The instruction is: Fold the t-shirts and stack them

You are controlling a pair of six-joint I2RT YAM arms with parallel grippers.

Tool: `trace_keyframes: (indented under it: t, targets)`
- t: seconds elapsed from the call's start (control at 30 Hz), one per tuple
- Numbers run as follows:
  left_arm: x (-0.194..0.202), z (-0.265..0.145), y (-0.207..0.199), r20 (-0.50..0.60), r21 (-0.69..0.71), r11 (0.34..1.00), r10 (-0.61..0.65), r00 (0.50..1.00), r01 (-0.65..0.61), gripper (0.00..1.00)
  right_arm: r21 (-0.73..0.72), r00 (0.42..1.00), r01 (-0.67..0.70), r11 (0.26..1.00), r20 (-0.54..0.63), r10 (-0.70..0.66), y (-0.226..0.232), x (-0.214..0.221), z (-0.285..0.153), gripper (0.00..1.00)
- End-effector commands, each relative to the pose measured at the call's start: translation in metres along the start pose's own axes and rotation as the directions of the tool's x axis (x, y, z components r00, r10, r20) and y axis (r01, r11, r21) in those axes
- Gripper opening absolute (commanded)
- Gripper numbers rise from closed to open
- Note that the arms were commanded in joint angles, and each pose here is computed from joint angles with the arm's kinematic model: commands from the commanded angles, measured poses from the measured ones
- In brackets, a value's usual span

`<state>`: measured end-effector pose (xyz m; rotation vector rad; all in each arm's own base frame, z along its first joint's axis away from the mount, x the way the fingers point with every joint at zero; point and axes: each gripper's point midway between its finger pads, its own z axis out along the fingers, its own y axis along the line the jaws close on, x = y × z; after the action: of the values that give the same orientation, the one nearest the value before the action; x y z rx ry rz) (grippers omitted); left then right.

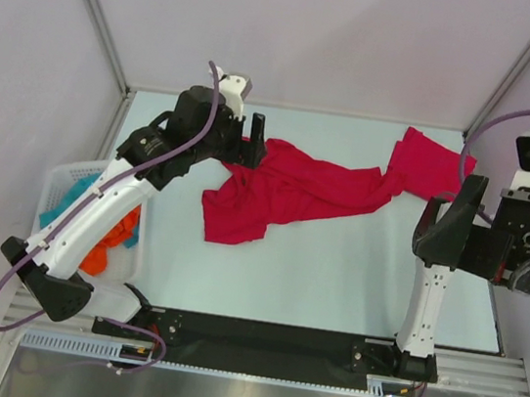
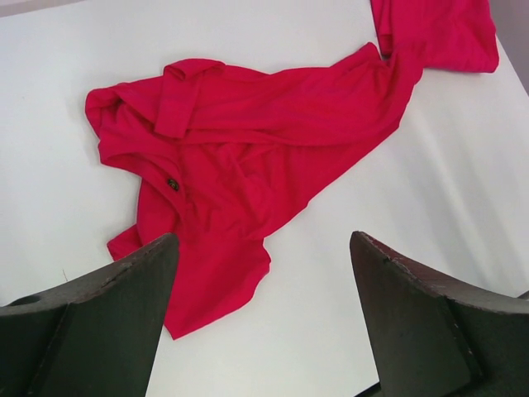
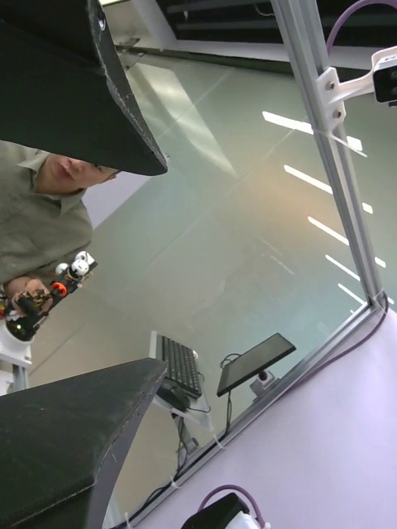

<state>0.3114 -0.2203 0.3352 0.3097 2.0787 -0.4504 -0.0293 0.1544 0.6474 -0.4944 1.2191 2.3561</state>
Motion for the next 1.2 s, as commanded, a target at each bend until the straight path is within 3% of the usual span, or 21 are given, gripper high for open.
trace_keyframes:
  t: [0.0, 0.17, 0.27, 0.33, 0.47, 0.53, 0.6, 0.63, 0.67, 0.73, 0.93, 1.07, 1.17]
  targets:
    - [-0.023, -0.019, -0.004, 0.066, 0.011, 1.0, -0.002, 0.998, 0.002, 0.89, -0.024, 0.974, 0.157, 0.987, -0.161, -0.159, 0.024, 0.051, 0.004, 1.0]
    - [-0.021, -0.018, -0.004, 0.05, 0.002, 1.0, -0.003, 0.999, 0.003, 0.89, -0.082, 0.959, 0.25, 0.965, -0.116, -0.259, 0.031, 0.037, 0.01, 1.0]
    - [-0.023, -0.019, -0.003, 0.048, -0.005, 1.0, 0.001, 0.999, 0.0, 0.89, -0.147, 0.967, 0.225, 0.963, -0.092, -0.24, 0.04, 0.025, 0.01, 1.0]
    - [-0.026, -0.018, -0.004, 0.048, -0.005, 1.0, 0.002, 0.999, -0.002, 0.89, -0.149, 0.971, 0.193, 0.97, -0.112, -0.211, 0.042, 0.019, 0.012, 1.0]
    - [-0.028, -0.016, -0.005, 0.044, -0.007, 1.0, -0.001, 0.999, 0.002, 0.89, -0.223, 0.94, 0.276, 0.935, -0.139, -0.311, 0.057, 0.019, 0.017, 1.0]
    - [-0.029, -0.015, -0.007, 0.045, -0.004, 1.0, -0.002, 0.999, 0.002, 0.89, -0.154, 0.935, 0.289, 0.945, -0.167, -0.314, 0.061, 0.01, 0.031, 1.0]
    - [-0.03, -0.014, -0.007, 0.046, -0.005, 1.0, -0.001, 0.999, 0.001, 0.9, -0.178, 0.886, 0.368, 0.913, -0.23, -0.402, 0.081, 0.045, 0.035, 1.0]
    - [-0.03, -0.014, -0.007, 0.043, -0.006, 1.0, -0.001, 0.999, 0.001, 0.89, -0.137, 0.94, 0.254, 0.957, -0.197, -0.278, 0.077, -0.001, 0.044, 1.0]
    - [-0.031, -0.013, -0.008, 0.043, -0.008, 1.0, 0.002, 0.999, -0.001, 0.9, -0.178, 0.919, 0.288, 0.941, -0.225, -0.324, 0.08, 0.006, 0.041, 1.0]
    - [-0.032, -0.011, -0.008, 0.043, -0.011, 1.0, -0.003, 0.999, 0.003, 0.9, -0.229, 0.936, 0.239, 0.943, -0.204, -0.287, 0.096, 0.004, 0.043, 1.0]
    - [-0.029, -0.009, -0.007, 0.042, -0.014, 1.0, -0.01, 0.999, 0.01, 0.9, -0.353, 0.992, 0.097, 0.931, -0.037, -0.117, 0.105, -0.054, 0.037, 1.0]
    - [-0.03, -0.009, -0.005, 0.046, -0.023, 1.0, -0.002, 0.999, 0.003, 0.9, -0.361, 0.994, 0.104, 0.927, 0.062, -0.087, 0.121, -0.073, 0.048, 1.0]
    - [-0.032, -0.01, -0.005, 0.053, -0.026, 1.0, 0.0, 0.999, 0.001, 0.9, -0.498, 0.965, 0.215, 0.84, 0.24, -0.105, 0.163, -0.082, 0.042, 1.0]
